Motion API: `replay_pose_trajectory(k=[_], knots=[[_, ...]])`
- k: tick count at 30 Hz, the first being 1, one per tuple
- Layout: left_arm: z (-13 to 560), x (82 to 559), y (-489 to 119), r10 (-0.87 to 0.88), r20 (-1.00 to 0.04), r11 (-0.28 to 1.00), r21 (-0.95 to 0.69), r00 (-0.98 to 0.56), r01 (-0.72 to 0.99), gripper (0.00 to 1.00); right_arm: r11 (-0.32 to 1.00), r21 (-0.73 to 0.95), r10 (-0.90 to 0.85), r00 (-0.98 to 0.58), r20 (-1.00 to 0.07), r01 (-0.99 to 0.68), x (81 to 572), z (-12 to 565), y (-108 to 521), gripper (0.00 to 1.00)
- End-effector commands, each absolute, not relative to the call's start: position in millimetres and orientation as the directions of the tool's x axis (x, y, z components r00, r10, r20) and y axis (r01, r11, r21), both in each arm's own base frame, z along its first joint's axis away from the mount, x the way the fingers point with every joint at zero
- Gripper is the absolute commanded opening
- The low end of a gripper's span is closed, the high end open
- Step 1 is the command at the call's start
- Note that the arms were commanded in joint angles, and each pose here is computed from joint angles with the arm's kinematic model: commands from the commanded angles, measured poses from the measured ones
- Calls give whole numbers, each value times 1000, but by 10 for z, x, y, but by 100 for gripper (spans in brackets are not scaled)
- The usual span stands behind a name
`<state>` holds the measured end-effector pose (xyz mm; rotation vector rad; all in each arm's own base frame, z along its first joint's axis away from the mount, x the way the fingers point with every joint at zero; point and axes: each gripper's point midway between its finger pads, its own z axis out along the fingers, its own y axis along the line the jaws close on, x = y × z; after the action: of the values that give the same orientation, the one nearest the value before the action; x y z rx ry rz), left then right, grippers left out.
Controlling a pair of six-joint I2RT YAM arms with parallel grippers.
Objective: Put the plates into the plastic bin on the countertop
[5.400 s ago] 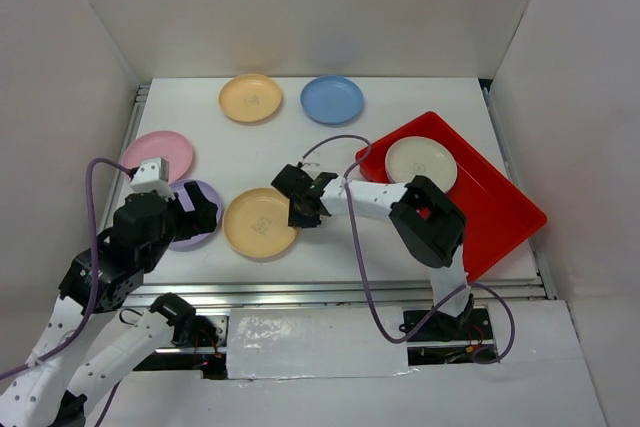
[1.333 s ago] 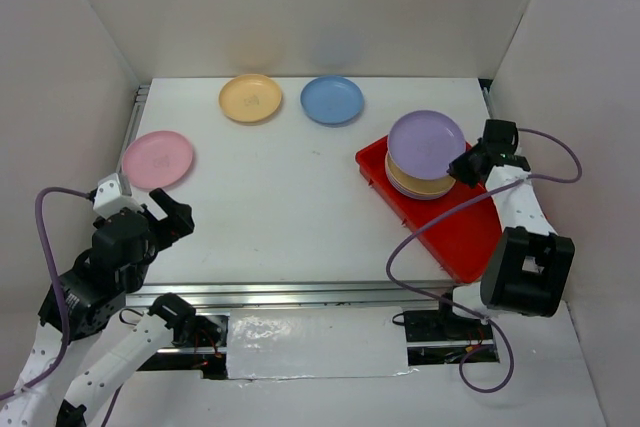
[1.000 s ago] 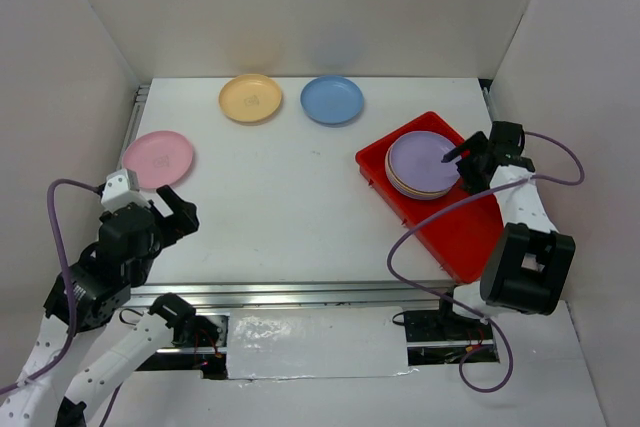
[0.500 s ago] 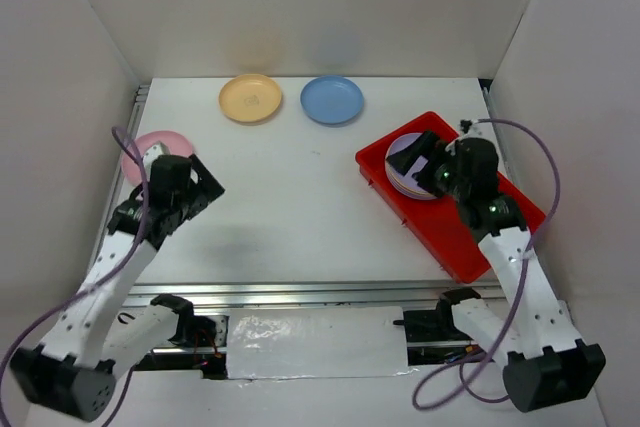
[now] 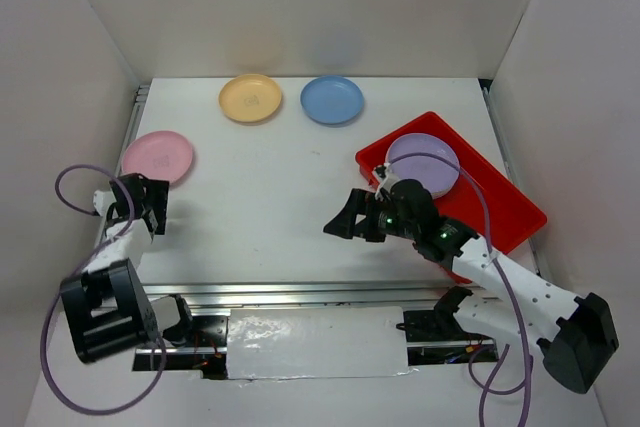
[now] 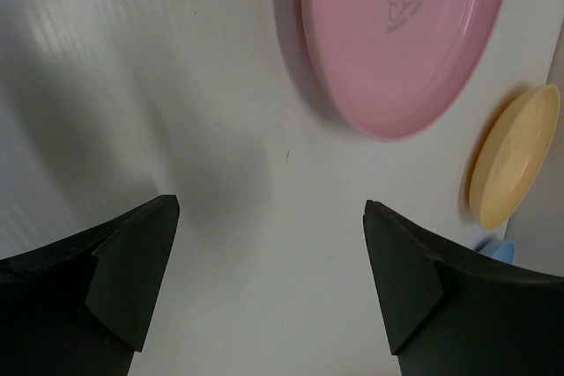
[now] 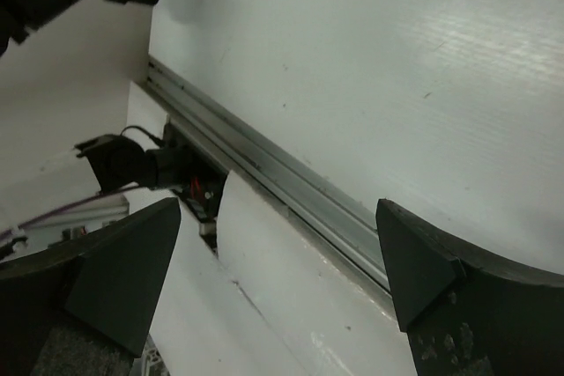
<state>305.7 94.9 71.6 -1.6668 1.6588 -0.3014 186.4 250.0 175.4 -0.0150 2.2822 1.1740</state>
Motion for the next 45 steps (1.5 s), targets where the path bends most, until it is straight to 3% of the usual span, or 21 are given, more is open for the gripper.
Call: replay_pose_trajectory(k=[1,9,19,20,21,23,24,25,27,31,35,40,45], knots=[[968,3550,1258,-907,-347,111,-744,238,-659,99,501,790,247,-816,-523,-354,1798,1991,2783,100],[481,3711,1603,-913,-344,38,-608,220,-793,95,493,778,181,-828,-530,-390,1559,1887,2927,100],[214,3866,1613,-935,-327,34,-462,135,-886,65,480,768,184,-807,-561,-424,1471,2047,2950,100],[150,3862,1585,-940,-317,34,-448,124,-893,58,476,769,193,-803,-564,-426,1467,2085,2938,100],[100,3826,1554,-946,-301,20,-432,124,-901,41,477,770,193,-804,-562,-424,1450,2091,2933,100],[65,3795,1484,-955,-275,17,-431,113,-902,20,479,768,210,-794,-571,-425,1457,2141,2896,100],[56,3765,1455,-957,-268,16,-425,109,-905,4,487,764,208,-793,-573,-424,1450,2141,2881,100],[95,3699,1409,-960,-262,16,-412,102,-911,0,487,762,214,-788,-577,-426,1453,2172,2879,100],[192,3638,1274,-962,-262,37,-387,71,-921,0,536,742,229,-776,-588,-403,1524,2134,2818,100],[1047,3613,801,-933,-358,202,-464,-26,-863,0,682,660,249,-748,-615,-316,1812,2099,2742,100],[1652,3437,-138,-828,-526,507,-553,-194,-661,0,805,533,207,-716,-666,-262,2107,2144,2690,100],[1779,3022,-960,-700,-590,712,-533,-402,-458,0,904,380,167,-659,-734,-195,2616,2357,2673,100],[1822,2762,-1397,-576,-606,815,-478,-549,-328,0,924,345,181,-609,-772,-163,2852,2456,2655,100]])
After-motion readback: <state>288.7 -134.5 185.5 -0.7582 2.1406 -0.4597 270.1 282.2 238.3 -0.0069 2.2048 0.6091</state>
